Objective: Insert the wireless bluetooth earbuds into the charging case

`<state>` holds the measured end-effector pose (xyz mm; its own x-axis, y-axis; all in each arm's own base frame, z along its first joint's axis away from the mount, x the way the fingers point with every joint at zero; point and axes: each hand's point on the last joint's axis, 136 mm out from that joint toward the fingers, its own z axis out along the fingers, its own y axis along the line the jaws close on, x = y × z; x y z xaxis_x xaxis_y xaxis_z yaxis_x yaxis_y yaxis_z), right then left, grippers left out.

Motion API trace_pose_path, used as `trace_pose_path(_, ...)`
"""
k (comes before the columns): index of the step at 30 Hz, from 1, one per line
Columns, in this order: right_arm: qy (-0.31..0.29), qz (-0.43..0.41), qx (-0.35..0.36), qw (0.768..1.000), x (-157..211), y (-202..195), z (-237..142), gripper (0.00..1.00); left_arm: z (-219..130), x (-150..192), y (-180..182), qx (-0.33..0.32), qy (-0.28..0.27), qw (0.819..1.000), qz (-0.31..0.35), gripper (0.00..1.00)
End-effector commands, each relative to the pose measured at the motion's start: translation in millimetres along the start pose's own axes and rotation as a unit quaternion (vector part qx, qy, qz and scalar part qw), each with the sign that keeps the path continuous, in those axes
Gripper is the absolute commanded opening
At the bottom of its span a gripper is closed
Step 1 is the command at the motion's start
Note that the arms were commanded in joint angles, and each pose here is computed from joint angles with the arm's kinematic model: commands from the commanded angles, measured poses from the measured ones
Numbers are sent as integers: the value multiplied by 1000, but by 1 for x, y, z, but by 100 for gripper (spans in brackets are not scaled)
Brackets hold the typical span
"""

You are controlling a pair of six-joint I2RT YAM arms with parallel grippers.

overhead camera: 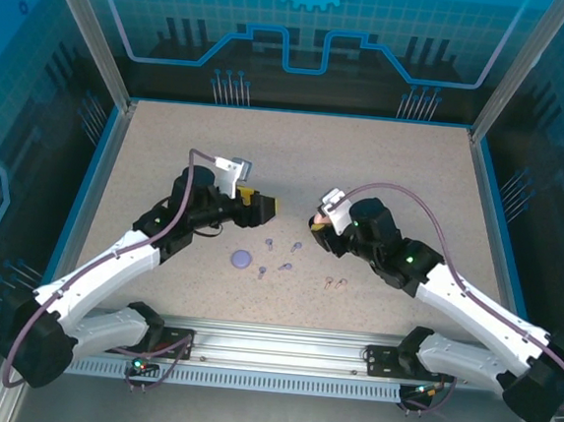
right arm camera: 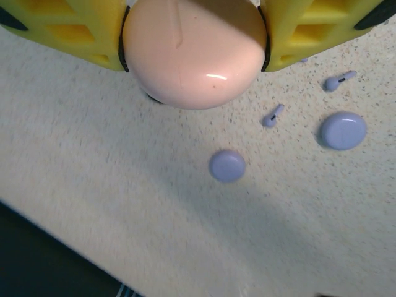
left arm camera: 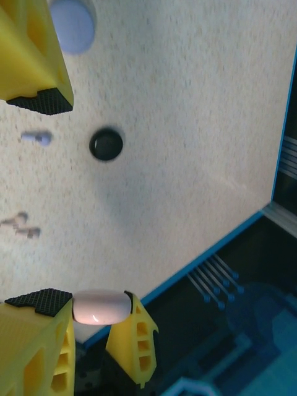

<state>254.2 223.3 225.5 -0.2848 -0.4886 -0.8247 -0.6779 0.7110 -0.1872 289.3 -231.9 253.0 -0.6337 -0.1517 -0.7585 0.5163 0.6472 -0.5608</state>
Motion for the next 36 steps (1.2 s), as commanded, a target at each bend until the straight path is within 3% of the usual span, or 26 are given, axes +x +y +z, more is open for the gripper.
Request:
trace_pose_path(1, -53, -78, 0, 996, -36, 4, -20, 47, -4, -10, -37, 84, 23, 996, -24, 76)
trace_pose_path(6, -82, -127, 9, 989, -58, 8, -40, 48, -2, -10, -65, 150, 44, 987, -34, 75)
trace_pose_path(13, -89, -147, 10, 985, -70, 12, -45, 48, 9, -6, -87, 195, 64, 978, -37, 75)
trace_pose_path(25, -73, -159, 15, 984, -66, 15, -33, 48, 18, -5, -102, 219, 72, 972, -34, 74)
trace_pose_path(36, -74, -158, 11, 985, -66, 18, -32, 48, 27, 1, -106, 220, 90, 971, -29, 64)
